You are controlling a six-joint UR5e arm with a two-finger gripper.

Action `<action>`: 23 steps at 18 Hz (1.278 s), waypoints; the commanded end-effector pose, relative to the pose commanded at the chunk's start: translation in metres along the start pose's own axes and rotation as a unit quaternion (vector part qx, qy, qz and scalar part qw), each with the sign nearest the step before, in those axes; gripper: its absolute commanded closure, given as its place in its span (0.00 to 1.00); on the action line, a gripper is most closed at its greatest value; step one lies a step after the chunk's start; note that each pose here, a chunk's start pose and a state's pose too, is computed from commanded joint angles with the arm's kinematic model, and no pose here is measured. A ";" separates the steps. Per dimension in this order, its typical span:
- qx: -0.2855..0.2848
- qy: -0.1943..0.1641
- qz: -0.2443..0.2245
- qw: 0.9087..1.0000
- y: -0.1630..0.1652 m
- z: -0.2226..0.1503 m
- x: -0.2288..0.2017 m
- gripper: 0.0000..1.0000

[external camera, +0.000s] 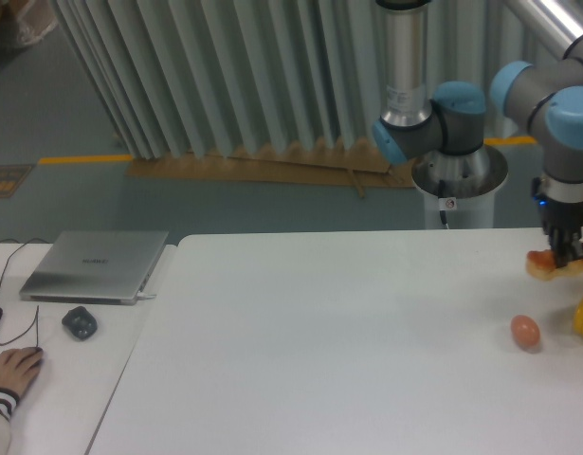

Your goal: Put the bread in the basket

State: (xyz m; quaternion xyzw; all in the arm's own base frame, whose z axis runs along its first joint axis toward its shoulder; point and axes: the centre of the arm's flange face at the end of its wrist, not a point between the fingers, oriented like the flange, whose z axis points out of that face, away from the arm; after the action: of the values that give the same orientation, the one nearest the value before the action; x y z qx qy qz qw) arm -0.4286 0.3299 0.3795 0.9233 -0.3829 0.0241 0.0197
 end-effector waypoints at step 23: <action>0.013 -0.004 0.130 0.991 0.200 0.006 0.002 0.80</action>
State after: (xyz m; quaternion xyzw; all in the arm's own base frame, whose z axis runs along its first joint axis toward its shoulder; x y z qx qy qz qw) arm -0.5685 0.1872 0.3768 0.8658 -0.4996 0.0280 0.0025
